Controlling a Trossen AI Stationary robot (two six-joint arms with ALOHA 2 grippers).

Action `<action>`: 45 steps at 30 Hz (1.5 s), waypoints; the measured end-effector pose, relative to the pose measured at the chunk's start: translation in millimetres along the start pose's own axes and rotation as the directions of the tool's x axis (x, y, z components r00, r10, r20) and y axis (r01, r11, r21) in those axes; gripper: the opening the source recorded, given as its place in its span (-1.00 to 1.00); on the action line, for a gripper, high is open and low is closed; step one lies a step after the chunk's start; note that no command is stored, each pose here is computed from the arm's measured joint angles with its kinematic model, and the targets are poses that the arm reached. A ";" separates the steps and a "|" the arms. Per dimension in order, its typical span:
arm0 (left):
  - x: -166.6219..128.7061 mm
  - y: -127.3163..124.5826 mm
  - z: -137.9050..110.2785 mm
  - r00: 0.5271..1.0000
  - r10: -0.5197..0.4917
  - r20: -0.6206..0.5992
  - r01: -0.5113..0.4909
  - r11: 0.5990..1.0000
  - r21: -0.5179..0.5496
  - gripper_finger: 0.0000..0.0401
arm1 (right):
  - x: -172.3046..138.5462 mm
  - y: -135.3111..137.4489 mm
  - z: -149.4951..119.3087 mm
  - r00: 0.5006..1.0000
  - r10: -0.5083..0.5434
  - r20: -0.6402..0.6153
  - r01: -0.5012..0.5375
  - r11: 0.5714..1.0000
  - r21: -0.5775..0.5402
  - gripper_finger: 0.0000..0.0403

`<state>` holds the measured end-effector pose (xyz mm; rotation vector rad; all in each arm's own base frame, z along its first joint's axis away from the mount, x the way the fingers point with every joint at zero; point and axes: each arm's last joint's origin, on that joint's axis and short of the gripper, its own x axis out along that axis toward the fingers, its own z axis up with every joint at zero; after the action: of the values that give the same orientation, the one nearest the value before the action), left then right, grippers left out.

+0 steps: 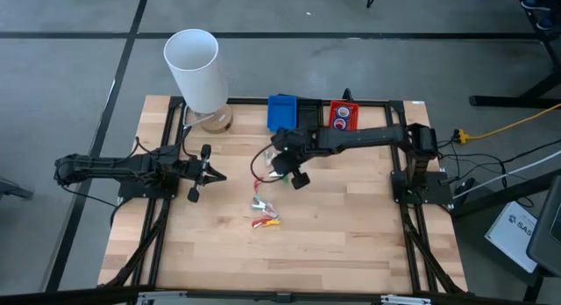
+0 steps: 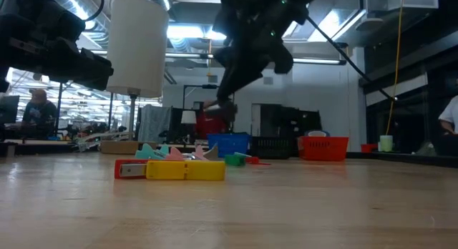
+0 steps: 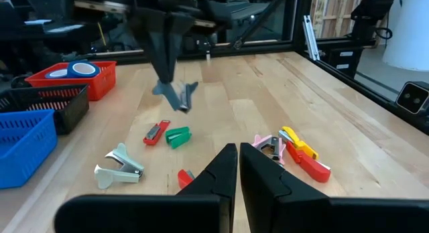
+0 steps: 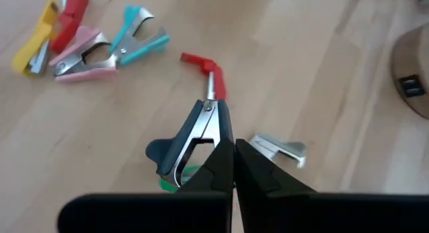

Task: Pick and place Stapler, Stapler remover, tape
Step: Put the black staple remover into the black bin

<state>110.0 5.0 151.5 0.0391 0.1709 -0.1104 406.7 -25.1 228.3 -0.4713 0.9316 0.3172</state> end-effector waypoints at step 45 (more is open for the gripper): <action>0.0 0.0 0.1 1.000 0.000 0.000 0.000 1.000 0.000 -0.92 | -65.8 -162.2 -221.0 0.981 -0.163 -0.100 0.192 0.825 0.532 -1.00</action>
<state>110.0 5.0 151.5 0.0391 0.1711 -0.1104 291.3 -281.8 211.1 -0.0386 0.9708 -0.1367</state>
